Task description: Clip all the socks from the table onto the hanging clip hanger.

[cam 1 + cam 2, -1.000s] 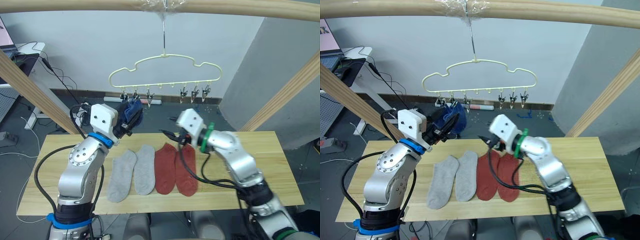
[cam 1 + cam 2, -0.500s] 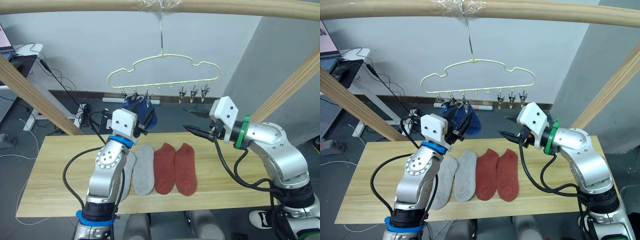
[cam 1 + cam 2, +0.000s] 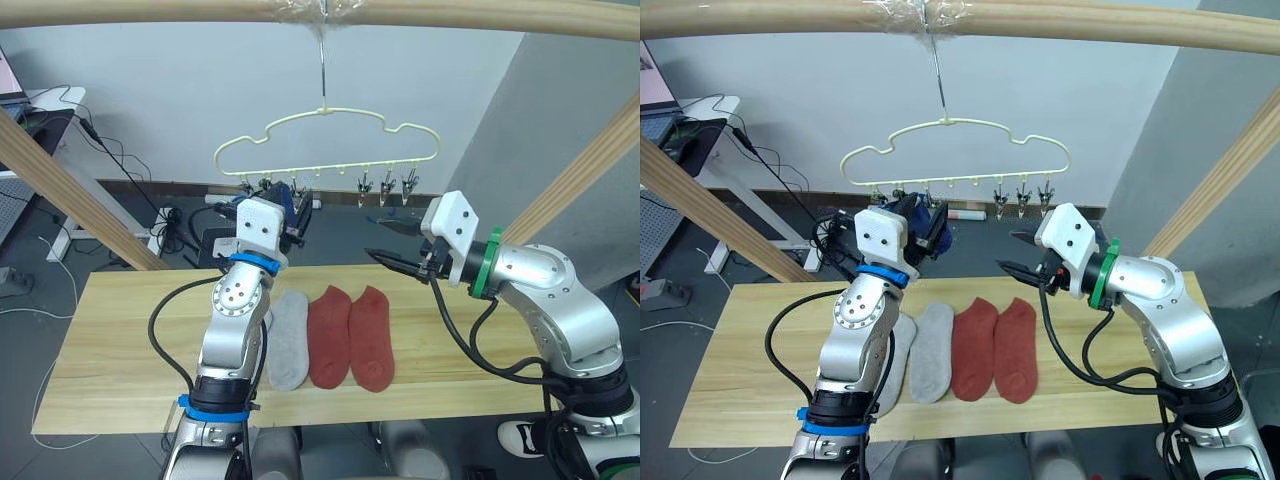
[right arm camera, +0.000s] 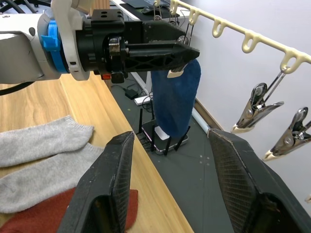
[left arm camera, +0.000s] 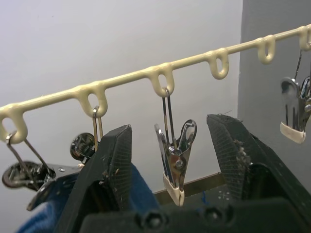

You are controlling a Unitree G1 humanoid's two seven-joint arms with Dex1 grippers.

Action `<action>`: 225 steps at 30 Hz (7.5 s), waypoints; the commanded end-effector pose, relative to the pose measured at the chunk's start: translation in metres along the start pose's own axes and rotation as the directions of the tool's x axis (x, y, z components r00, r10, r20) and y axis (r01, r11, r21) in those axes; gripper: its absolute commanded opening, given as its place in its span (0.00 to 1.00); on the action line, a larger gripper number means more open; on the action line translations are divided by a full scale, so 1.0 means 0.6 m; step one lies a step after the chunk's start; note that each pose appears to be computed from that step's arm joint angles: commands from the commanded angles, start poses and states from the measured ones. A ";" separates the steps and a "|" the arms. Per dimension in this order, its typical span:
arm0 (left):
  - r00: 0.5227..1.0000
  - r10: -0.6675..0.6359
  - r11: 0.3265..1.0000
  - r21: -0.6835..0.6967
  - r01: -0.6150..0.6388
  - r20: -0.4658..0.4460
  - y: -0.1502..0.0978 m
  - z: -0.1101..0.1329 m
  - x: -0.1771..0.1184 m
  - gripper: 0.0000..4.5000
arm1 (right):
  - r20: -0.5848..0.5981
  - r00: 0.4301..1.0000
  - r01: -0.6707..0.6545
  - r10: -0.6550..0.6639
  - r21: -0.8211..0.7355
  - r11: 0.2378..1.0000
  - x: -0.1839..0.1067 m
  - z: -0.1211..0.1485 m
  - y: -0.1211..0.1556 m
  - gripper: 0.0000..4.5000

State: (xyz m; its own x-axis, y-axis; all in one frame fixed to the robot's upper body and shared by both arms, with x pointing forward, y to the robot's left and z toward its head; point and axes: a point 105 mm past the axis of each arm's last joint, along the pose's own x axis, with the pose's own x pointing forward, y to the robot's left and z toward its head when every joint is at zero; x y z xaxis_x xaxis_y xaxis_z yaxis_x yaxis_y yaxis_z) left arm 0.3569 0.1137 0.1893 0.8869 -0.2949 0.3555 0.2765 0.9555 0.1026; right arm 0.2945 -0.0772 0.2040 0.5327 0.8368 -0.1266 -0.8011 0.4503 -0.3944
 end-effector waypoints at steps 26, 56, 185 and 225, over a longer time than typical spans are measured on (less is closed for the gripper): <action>0.999 0.028 0.996 0.081 -0.032 0.046 -0.016 0.026 0.011 0.48 | 0.047 0.999 -0.011 0.011 -0.007 1.000 -0.007 0.017 0.002 0.57; 0.999 0.030 0.995 0.095 -0.034 0.041 -0.010 0.024 0.023 0.02 | -0.001 0.999 -0.044 0.044 0.017 0.999 0.000 -0.010 0.026 0.57; 0.903 -0.402 0.916 -0.063 0.397 -0.152 0.035 0.040 -0.085 0.66 | 0.089 0.971 0.217 -0.223 0.070 0.974 0.188 -0.027 0.039 0.72; 0.827 -0.542 0.827 0.085 0.556 -0.149 0.002 0.045 -0.096 0.66 | 0.053 0.862 0.481 -0.505 0.232 0.845 0.101 0.009 -0.066 0.59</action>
State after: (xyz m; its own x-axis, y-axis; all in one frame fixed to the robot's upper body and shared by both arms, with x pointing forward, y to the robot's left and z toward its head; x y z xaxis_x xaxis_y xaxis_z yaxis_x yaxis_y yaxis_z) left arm 0.2982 0.1361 0.1849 0.6545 -0.7529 0.0690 0.6981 0.6369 0.3271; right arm 0.3583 -0.0423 0.1998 0.8555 0.5121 0.0763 -0.4931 0.8508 -0.1815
